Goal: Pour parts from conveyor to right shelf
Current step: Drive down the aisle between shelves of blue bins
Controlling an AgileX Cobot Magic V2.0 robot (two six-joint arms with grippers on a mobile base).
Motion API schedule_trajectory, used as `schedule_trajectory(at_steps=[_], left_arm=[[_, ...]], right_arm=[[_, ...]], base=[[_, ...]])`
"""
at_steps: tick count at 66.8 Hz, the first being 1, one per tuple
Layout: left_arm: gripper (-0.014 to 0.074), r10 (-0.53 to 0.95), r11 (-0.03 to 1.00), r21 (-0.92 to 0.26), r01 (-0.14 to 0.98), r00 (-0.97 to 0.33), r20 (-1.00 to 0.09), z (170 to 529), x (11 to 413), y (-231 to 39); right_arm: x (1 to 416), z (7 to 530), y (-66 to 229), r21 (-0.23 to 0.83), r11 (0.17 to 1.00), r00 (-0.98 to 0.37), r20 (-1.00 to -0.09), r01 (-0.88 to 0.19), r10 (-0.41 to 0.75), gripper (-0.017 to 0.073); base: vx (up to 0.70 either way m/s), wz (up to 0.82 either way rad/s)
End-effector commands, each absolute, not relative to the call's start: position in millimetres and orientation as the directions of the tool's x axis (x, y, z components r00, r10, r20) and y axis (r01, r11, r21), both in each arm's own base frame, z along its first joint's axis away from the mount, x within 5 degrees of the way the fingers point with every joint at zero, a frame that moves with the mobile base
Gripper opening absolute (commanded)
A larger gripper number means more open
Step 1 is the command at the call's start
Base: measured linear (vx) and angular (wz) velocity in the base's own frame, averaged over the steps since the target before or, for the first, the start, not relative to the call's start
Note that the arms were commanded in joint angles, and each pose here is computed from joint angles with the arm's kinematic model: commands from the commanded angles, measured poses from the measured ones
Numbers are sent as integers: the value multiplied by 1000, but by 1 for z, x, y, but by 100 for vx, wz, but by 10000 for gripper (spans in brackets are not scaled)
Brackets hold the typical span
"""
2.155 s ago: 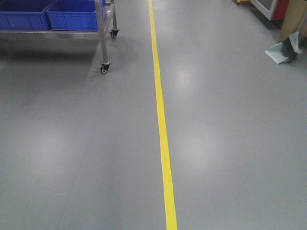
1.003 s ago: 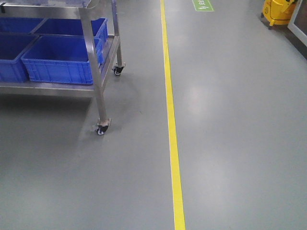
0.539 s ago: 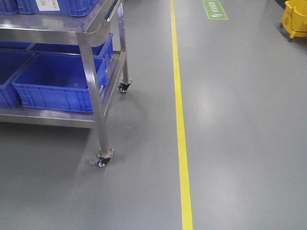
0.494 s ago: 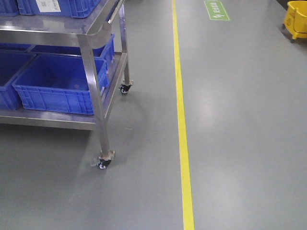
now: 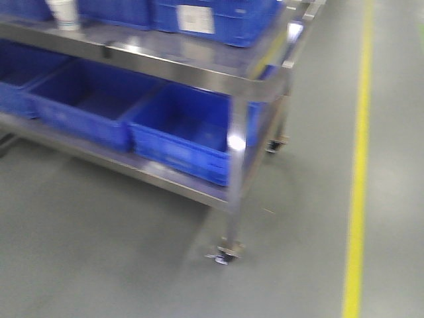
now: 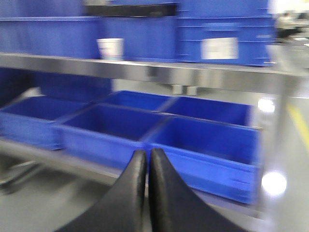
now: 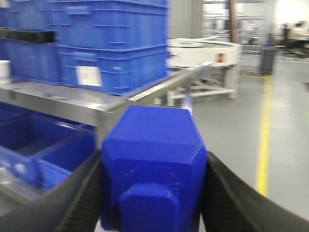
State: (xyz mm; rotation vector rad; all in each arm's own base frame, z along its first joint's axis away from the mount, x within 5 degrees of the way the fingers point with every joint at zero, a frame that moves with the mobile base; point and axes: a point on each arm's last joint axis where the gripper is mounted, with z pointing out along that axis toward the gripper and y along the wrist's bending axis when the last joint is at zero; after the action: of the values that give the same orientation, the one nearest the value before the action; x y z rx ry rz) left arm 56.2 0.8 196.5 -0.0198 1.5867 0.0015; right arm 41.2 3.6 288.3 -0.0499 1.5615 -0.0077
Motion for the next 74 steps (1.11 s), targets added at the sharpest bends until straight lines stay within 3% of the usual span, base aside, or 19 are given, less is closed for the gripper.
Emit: schedule_trajectory(at_steps=[1,74], left_arm=[[-6,-25,1000,-25,-4,82,-996,210,55,0],[-6,-25,1000,-25,-4,82,-996,210,55,0]], right_arm=[[40,304,3,-42,999,104,-994,-10,-41,-4],[40,304,3,-42,999,105,-994,-10,-41,-4]], base=[[28,106],[20,91]])
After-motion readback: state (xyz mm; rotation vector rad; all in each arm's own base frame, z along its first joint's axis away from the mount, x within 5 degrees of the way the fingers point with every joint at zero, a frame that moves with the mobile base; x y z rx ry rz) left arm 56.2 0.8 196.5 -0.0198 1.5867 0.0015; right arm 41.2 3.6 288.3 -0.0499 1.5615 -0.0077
